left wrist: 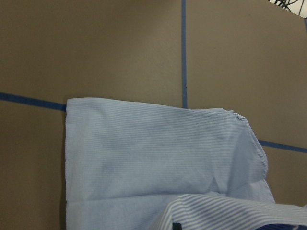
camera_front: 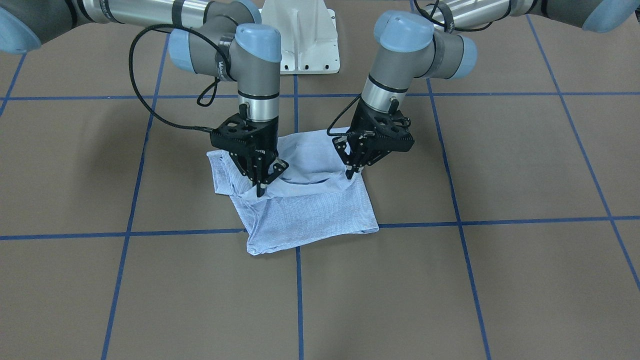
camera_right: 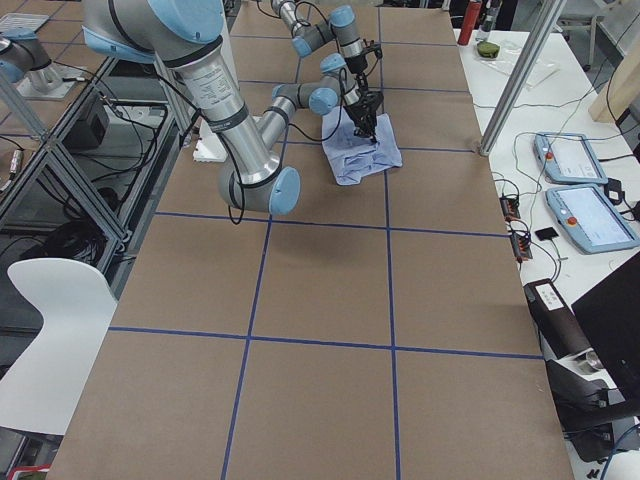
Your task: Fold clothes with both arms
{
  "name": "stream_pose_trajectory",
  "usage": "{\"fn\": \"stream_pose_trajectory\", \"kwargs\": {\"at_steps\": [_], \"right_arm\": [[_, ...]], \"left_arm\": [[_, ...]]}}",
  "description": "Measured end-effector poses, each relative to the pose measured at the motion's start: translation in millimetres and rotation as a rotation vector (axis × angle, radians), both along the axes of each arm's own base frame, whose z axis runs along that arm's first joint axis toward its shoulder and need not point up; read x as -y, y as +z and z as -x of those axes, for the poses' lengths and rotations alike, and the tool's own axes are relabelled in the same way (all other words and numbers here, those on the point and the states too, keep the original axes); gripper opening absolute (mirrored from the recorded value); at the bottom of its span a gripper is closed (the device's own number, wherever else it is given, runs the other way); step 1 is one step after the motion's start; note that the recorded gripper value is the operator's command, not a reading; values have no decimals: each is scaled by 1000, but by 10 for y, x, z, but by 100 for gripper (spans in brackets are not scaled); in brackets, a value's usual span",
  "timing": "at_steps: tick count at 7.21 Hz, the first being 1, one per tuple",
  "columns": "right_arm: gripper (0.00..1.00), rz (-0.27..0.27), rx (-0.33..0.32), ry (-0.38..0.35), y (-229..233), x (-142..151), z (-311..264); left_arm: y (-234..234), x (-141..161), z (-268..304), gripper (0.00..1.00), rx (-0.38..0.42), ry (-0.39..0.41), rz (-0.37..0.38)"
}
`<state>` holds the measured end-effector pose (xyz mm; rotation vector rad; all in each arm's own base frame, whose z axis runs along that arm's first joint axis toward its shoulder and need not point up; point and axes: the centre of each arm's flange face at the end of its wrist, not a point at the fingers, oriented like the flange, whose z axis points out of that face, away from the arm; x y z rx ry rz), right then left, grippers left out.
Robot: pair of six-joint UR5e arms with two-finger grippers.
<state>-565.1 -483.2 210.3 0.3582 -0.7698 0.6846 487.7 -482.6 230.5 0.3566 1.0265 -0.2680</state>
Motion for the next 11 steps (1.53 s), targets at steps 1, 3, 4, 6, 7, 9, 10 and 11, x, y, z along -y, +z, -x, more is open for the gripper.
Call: {"fn": "stream_pose_trajectory", "kwargs": {"at_steps": [1, 3, 4, 6, 7, 9, 10, 11], "right_arm": [[0, -7, -8, -16, 101, 166, 118], [18, -21, -23, -46, 188, 299, 217], [99, -22, -29, -61, 165, 363, 250], [100, -31, -52, -110, 67, 545, 263], [100, -24, -40, -144, -33, 693, 157], [100, 4, -1, -250, -157, 1085, -278], [100, 9, 16, -302, -146, 1246, -532], [100, 6, 28, -344, -50, 1361, -850]], "left_arm": [[132, 158, -105, 0, 22, -8, -10], [333, 377, -259, 0, 66, -23, -22], [412, 450, -278, 79, 88, -27, -28], [495, 623, -166, 100, 142, -8, -90], [491, 754, -12, 100, 172, 21, -148], [538, 1053, 519, 100, 195, 145, -236], [633, 1145, 896, 100, 213, 200, -291], [787, 1215, 1324, 100, 246, 241, -349]]}}
